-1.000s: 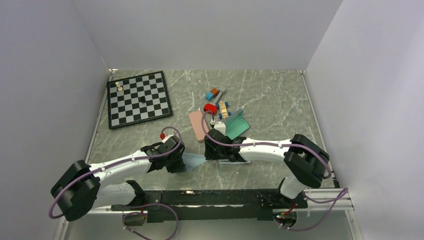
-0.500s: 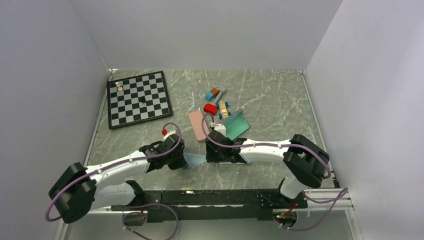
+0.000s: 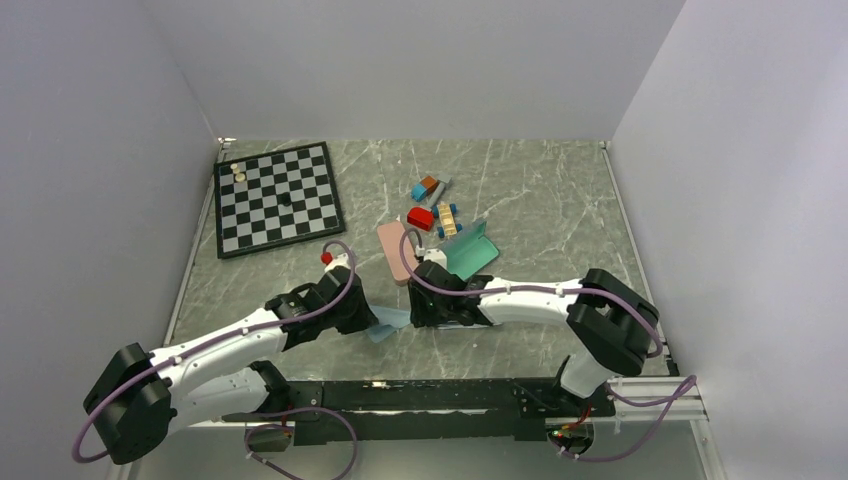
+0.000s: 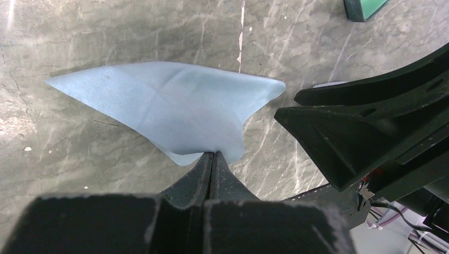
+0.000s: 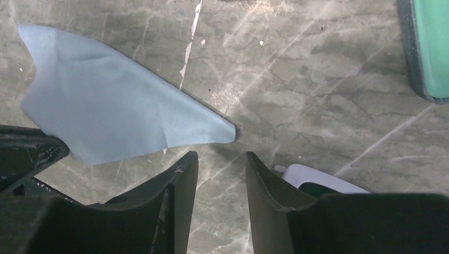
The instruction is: Organize the sunglasses
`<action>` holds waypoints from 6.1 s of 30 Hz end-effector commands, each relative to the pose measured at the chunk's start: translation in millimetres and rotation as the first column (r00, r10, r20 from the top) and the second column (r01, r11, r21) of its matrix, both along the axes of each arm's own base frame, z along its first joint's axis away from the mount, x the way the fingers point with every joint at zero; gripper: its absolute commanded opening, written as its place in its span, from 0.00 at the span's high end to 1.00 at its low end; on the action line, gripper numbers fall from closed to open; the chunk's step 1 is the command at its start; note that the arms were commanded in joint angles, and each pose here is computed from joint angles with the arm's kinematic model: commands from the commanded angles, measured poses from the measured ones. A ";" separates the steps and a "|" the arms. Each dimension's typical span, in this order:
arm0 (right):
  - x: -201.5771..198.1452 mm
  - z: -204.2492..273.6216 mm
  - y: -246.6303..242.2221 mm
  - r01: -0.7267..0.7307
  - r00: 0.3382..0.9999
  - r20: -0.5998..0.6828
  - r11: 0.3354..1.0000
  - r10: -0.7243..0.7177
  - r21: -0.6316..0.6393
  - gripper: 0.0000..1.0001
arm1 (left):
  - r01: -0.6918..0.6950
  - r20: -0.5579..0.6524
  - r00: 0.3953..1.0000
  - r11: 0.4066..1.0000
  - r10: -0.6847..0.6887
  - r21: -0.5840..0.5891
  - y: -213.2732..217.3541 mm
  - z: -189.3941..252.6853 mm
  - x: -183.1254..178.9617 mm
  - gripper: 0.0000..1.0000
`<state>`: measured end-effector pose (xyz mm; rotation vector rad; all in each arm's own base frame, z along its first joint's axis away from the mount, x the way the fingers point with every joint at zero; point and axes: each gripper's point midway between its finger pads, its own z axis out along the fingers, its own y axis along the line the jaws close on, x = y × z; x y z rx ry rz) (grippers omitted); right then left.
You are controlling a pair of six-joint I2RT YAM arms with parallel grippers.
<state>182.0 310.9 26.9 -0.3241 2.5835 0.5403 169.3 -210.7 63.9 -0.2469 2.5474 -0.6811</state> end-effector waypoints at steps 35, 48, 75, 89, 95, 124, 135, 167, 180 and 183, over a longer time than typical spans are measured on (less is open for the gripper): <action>12.5 4.2 16.8 0.044 0.999 -0.009 0.999 -0.044 -0.001 1.00 | -0.019 0.102 0.995 1.000 0.018 0.005 6.0 25.0 11.8 1.00; 30.3 21.6 5.9 0.103 0.991 0.087 0.994 -0.101 -0.022 1.00 | -0.008 0.137 0.991 1.000 0.006 0.016 8.0 31.6 14.7 1.00; -7.3 101.8 20.5 -0.123 0.992 0.014 0.983 0.122 0.138 1.00 | 0.208 0.254 0.946 0.978 -0.202 0.001 2.5 94.6 -2.2 1.00; -78.9 124.3 11.8 -0.147 0.937 -0.273 0.955 0.218 0.258 1.00 | 0.489 0.137 0.871 0.859 -0.472 -0.148 -10.7 87.2 -71.5 1.00; -61.2 101.6 -6.8 -0.052 0.966 -0.244 0.990 0.084 0.135 1.00 | 0.418 0.148 0.903 0.905 -0.404 -0.081 -10.2 74.3 -47.7 1.00; 22.9 32.7 -6.0 0.101 0.946 -0.315 0.993 -0.077 0.063 1.00 | 0.261 -0.014 0.965 0.965 -0.261 0.010 4.3 13.6 60.6 1.00; -4.8 29.1 4.1 0.068 0.941 -0.333 0.997 -0.054 0.033 1.00 | 0.250 -0.081 0.965 0.968 -0.248 0.016 17.2 4.7 35.8 1.00; -27.9 1.2 2.4 0.060 0.922 -0.381 0.998 -0.068 -0.034 1.00 | 0.270 -0.250 0.939 0.957 -0.236 0.108 26.8 -28.6 20.8 1.00; -26.1 -3.2 7.6 0.048 0.926 -0.375 0.999 -0.054 -0.024 0.77 | 0.234 -0.249 0.950 0.957 -0.187 0.173 39.6 -25.2 19.7 0.71; -21.4 4.1 5.5 0.062 0.938 -0.341 0.998 -0.066 -0.023 0.74 | 0.222 -0.224 0.958 0.959 -0.181 0.174 40.6 -17.9 20.9 0.58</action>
